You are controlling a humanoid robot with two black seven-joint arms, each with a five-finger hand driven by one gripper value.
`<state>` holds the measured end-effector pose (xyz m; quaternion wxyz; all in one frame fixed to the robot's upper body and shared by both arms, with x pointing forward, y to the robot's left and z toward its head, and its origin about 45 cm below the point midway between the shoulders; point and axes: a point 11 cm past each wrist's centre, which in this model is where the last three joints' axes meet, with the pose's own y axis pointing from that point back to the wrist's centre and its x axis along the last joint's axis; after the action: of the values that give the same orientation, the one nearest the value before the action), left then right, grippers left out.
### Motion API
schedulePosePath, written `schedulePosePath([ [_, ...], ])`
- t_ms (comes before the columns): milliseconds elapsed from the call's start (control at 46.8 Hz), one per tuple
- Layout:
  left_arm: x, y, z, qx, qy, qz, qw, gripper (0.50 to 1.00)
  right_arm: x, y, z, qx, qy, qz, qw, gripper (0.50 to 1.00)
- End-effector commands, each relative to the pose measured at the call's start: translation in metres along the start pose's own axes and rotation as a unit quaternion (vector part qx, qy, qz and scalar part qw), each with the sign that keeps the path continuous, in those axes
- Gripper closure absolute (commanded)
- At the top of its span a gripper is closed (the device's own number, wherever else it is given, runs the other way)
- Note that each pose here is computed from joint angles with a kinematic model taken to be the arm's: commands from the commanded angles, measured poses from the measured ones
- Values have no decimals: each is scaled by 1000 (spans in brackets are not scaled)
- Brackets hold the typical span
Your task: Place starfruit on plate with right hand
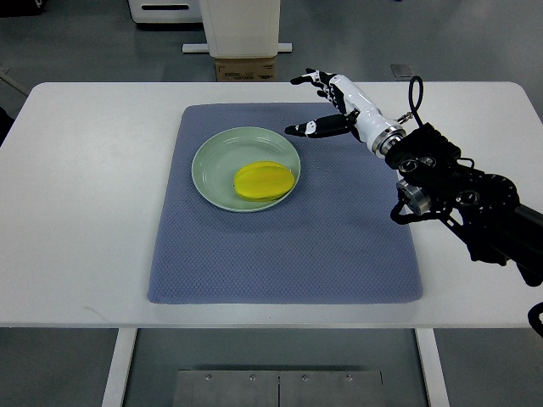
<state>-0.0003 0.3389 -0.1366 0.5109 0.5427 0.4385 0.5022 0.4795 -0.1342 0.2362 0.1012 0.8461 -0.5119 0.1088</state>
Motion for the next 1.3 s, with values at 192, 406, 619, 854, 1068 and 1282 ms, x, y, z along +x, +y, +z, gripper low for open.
schedulePosePath([
  [192,0,0,0,0,0,0,1000,500,23,8,18,-14,-72,63,995,502],
  [406,0,0,0,0,0,0,1000,500,45,12,20,-14,-132,113,985,502],
  [619,0,0,0,0,0,0,1000,500,68,17,29,-26,-225,178,958,502],
  [854,0,0,0,0,0,0,1000,500,75,23,38,-26,-281,206,937,502],
  [1068,0,0,0,0,0,0,1000,500,75,32,53,-25,-327,230,916,500],
  [1282,0,0,0,0,0,0,1000,500,64,35,63,-32,-348,232,908,500],
])
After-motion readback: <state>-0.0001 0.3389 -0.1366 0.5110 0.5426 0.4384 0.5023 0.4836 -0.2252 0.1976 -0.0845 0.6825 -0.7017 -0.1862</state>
